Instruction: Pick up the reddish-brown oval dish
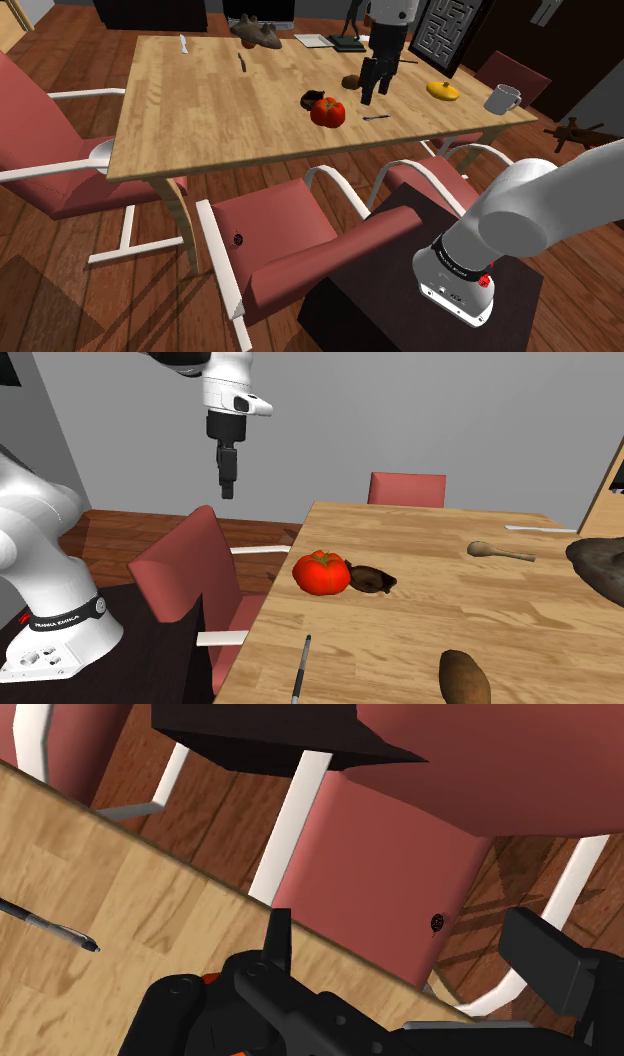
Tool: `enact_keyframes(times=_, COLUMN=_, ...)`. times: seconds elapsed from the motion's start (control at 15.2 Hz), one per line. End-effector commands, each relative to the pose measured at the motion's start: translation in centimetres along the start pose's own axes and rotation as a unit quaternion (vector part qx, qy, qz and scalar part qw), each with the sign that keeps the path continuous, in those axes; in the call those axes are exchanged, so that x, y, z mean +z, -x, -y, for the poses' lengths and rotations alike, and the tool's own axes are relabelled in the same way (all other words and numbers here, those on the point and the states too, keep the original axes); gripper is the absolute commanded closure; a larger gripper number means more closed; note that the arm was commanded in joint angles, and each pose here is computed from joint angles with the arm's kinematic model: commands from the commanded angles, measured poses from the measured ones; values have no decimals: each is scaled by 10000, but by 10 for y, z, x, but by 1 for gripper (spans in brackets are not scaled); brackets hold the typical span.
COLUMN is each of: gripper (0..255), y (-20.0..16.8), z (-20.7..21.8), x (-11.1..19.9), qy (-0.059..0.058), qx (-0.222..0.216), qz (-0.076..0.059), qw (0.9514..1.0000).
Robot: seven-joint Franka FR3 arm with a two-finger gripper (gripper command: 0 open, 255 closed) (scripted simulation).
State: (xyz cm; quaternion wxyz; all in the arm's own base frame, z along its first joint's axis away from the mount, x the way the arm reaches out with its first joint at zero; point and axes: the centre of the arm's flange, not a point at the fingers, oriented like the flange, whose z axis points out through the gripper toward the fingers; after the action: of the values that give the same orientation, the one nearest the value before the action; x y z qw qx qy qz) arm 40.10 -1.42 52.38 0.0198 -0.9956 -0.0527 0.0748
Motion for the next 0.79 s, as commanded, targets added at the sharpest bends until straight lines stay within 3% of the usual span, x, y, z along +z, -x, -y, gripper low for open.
enact_keyframes(times=0.0, gripper=0, y=-25, z=-7, x=10, qy=7, qx=42, qz=18, qw=10000)
enact_keyframes(times=0.73, gripper=0, y=-158, z=-55, x=53, qy=46, qx=254, qz=121, qw=9996)
